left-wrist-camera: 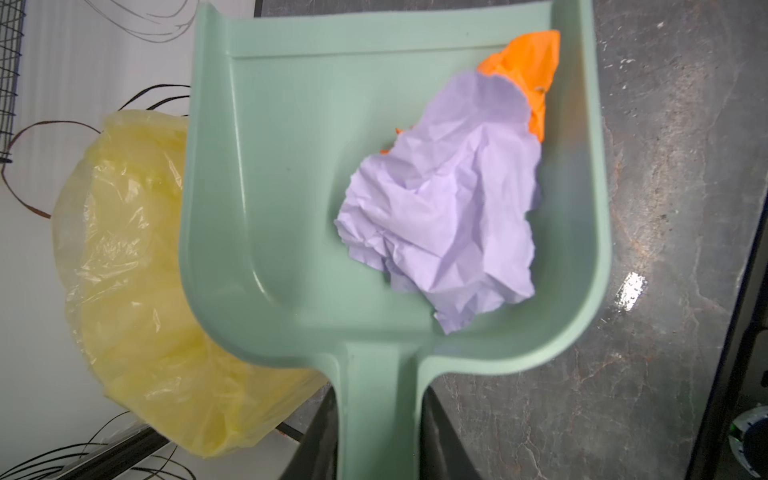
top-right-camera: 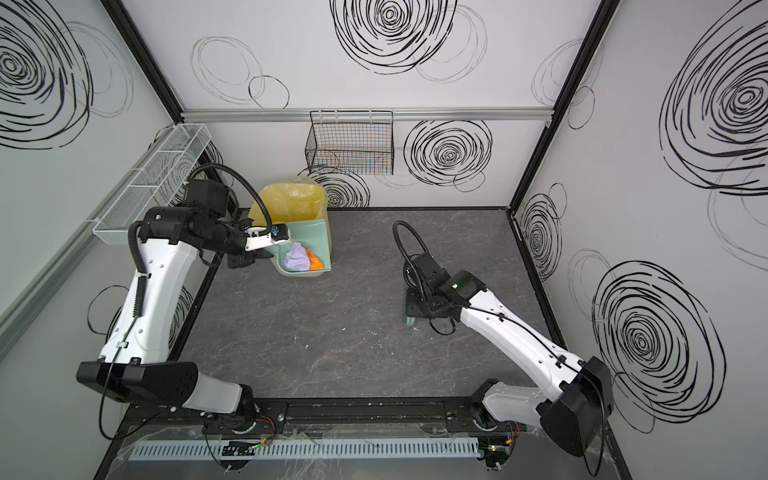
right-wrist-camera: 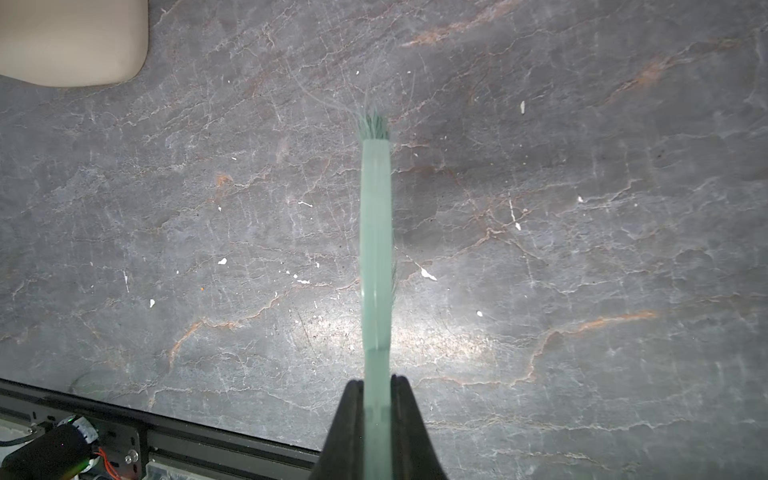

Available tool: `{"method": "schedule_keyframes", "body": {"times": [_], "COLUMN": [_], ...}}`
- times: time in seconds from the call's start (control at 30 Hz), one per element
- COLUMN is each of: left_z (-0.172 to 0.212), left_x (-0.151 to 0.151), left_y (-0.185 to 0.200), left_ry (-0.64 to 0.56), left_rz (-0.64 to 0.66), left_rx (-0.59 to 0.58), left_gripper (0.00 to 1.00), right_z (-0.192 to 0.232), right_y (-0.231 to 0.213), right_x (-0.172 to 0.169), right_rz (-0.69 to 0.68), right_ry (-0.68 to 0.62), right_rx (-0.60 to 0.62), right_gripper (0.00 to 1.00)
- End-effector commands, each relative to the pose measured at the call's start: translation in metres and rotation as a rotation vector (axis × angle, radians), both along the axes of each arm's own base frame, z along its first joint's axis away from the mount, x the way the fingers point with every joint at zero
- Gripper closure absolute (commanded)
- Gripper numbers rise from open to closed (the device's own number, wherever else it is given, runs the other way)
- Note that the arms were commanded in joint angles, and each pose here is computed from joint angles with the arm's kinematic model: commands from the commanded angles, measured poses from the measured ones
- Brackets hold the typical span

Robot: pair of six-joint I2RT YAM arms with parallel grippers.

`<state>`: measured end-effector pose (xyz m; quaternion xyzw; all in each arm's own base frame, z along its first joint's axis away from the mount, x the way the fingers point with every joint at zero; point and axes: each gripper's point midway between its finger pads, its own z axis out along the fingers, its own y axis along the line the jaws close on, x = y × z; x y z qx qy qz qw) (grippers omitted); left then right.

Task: Sweep away the paper scraps from the table
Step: 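Tip the dustpan over the bin with the left gripper while the right brush withdraws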

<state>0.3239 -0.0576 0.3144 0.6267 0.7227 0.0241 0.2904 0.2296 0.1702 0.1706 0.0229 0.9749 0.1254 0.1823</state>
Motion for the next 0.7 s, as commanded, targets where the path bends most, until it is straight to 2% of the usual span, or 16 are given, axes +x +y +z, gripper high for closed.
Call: {"method": "schedule_keyframes", "body": {"times": [0.0,0.4,0.67], "left_z": [0.003,0.044,0.059], "left_x": [0.013,0.095,0.132], "left_y": [0.016,0.077,0.111], "left_ry": [0.008,-0.154,-0.275], "left_rz": [0.018,0.168,0.231], "left_rx": [0.021,0.024,0.173], "left_gripper": [1.0,1.0,1.0], "right_z": [0.006,-0.007,-0.013], "right_y": [-0.002,-0.001,0.001], "right_x": [0.003,-0.002,-0.002], "right_rz": [0.0,-0.002,-0.001], "right_ry": [-0.039,-0.017,-0.004], "right_rx": [0.022,0.042,0.046], "right_gripper": [1.0,1.0,1.0]}}
